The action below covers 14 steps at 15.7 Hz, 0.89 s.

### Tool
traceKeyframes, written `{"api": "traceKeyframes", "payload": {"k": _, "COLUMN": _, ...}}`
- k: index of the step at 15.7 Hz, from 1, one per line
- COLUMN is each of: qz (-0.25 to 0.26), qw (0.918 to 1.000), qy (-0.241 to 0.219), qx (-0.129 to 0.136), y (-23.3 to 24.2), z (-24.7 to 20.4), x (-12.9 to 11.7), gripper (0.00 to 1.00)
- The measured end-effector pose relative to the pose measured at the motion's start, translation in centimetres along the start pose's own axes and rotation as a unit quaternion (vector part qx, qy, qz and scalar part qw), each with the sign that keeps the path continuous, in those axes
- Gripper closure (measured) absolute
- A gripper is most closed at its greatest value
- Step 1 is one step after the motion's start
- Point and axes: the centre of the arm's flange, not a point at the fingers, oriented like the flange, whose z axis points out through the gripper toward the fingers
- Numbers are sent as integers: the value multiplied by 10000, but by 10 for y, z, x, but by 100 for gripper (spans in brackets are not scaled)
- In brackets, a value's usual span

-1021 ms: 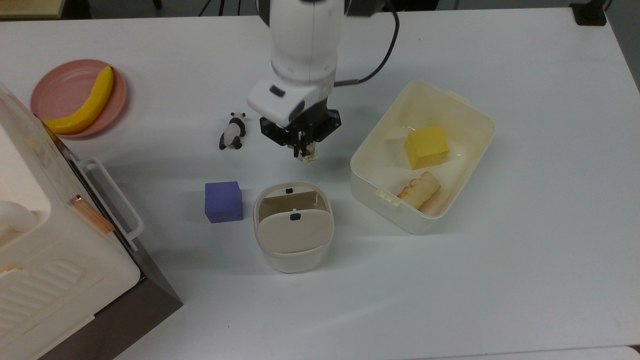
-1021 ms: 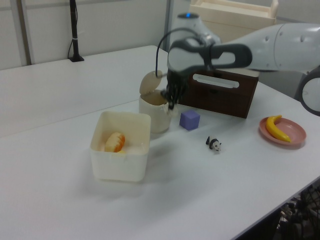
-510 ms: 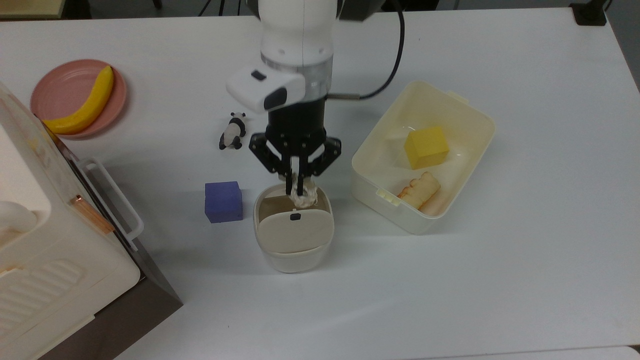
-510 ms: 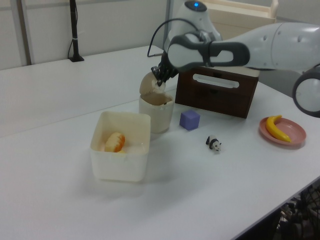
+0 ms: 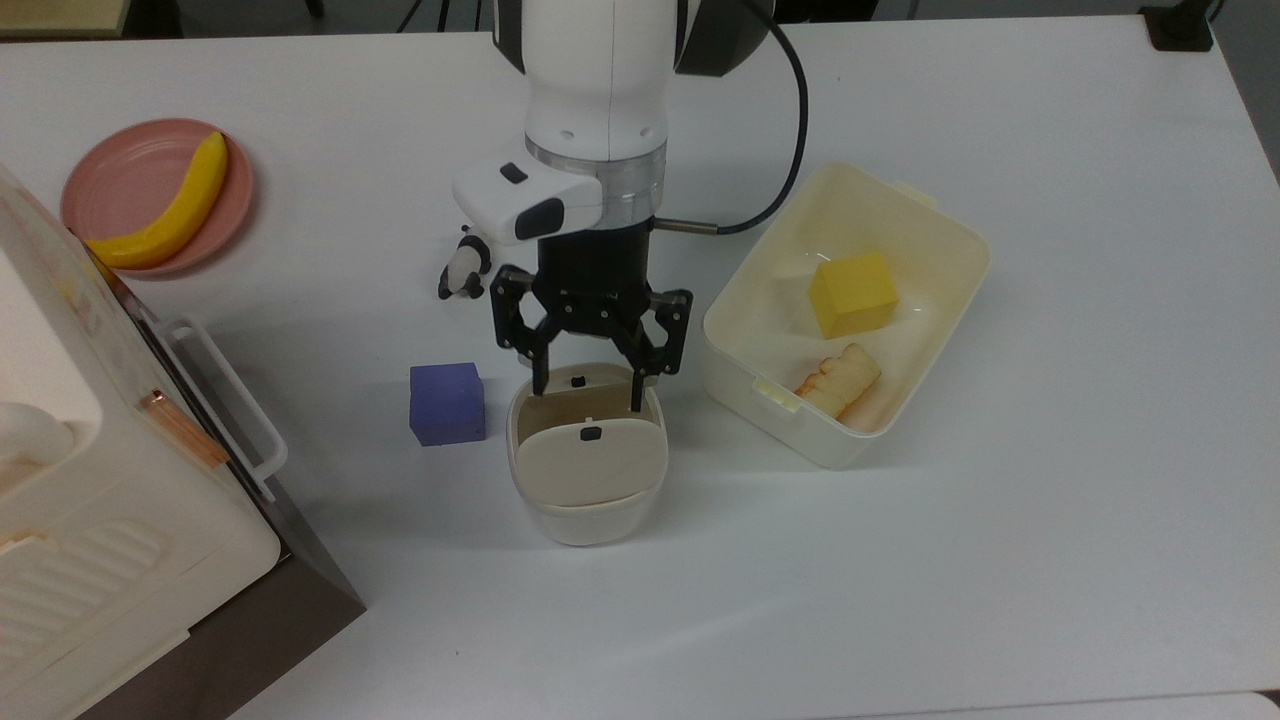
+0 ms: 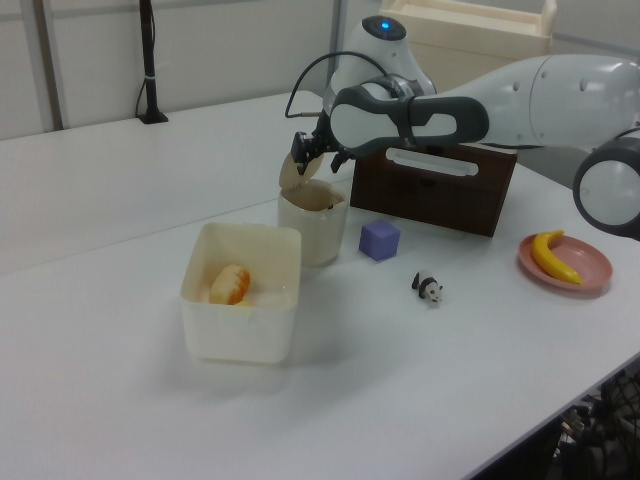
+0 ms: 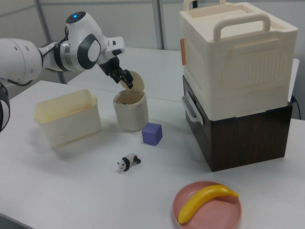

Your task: Grab it up and put it in the trash

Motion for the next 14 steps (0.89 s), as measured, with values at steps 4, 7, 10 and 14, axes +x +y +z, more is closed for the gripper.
{"api": "traceKeyframes", "payload": {"k": 4, "qz": 115, "qw": 9955, "qy": -837, "qx": -419, "y": 27, "z": -39, "x": -10, "gripper": 0}}
{"api": "traceKeyframes", "payload": {"k": 7, "qz": -102, "qw": 9853, "qy": -1657, "qx": -399, "y": 44, "z": -84, "x": -29, "gripper": 0}}
{"api": "traceKeyframes", "payload": {"k": 10, "qz": -495, "qw": 9737, "qy": -2202, "qx": -325, "y": 54, "z": -123, "x": -51, "gripper": 0}}
{"api": "traceKeyframes", "payload": {"k": 14, "qz": -1141, "qw": 9653, "qy": -2339, "qx": -216, "y": 59, "z": -138, "x": -71, "gripper": 0}}
